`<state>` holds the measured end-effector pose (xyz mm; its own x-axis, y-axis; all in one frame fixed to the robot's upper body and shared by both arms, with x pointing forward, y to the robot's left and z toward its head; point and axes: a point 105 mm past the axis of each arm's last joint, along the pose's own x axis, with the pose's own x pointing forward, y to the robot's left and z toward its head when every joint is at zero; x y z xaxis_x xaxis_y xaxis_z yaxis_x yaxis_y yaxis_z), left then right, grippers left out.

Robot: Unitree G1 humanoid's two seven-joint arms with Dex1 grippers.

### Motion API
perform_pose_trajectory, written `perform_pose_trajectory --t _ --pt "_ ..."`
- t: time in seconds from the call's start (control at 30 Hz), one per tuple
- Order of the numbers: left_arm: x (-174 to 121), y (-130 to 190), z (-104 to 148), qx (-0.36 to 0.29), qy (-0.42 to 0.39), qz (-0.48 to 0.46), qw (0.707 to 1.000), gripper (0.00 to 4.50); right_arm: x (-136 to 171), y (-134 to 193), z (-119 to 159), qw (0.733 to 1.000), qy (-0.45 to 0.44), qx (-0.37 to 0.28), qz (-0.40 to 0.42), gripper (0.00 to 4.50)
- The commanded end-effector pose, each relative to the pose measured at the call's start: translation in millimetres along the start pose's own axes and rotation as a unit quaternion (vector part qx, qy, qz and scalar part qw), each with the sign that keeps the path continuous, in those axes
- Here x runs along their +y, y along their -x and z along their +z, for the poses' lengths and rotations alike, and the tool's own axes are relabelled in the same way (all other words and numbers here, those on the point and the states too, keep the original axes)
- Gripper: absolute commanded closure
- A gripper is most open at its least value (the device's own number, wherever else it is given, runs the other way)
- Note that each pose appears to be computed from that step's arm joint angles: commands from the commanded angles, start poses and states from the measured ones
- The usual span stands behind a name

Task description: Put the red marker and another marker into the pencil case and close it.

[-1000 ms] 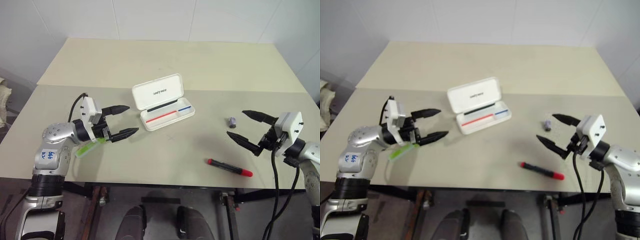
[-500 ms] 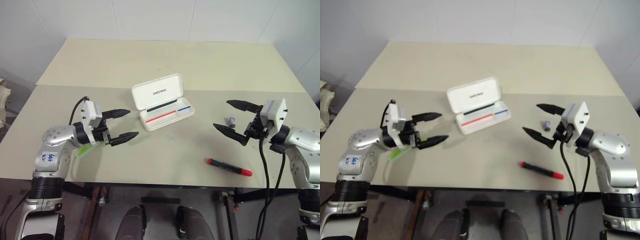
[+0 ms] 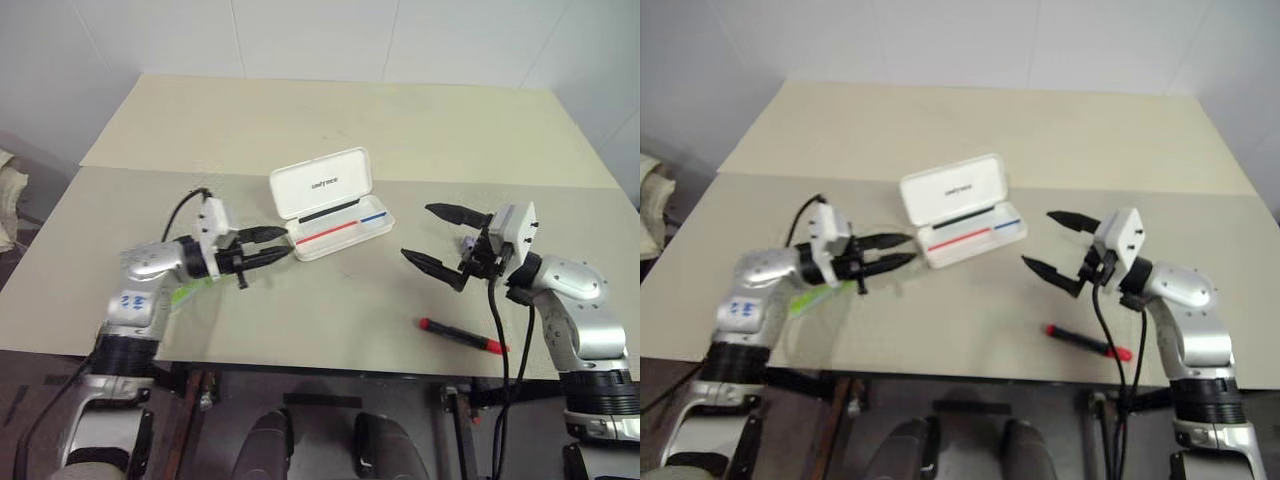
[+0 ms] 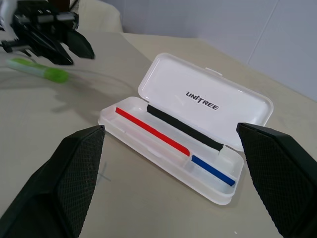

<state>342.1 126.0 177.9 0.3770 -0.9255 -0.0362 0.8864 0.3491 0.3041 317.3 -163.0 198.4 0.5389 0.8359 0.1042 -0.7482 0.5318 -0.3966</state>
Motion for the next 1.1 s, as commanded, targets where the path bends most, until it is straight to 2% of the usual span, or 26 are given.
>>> perform_pose_trajectory --t 0.03,0.27,0.5,0.8,1.1 --pt "2.9 -10.6 2.8 0.005 -0.013 -0.007 1.0 3.0 6.1 -4.1 10.9 1.0 0.02 -0.02 -0.002 0.0" --pt "7.0 -25.5 -18.1 0.07 -0.012 -0.006 0.997 3.0 13.8 -7.3 10.8 0.999 0.017 -0.036 -0.009 0.0" --pt "11.4 -34.1 -33.0 0.103 -0.014 -0.004 0.995 3.0 21.8 -10.6 13.1 0.999 0.017 -0.046 -0.007 0.0" --pt "6.7 -47.6 -38.5 0.115 -0.01 -0.029 0.993 3.0 21.3 -12.6 17.2 0.998 0.023 -0.054 -0.012 0.0" --pt "12.2 -48.9 -47.8 0.182 -0.014 -0.031 0.983 3.0 17.0 -16.4 24.4 0.997 0.035 -0.065 -0.015 0.0"
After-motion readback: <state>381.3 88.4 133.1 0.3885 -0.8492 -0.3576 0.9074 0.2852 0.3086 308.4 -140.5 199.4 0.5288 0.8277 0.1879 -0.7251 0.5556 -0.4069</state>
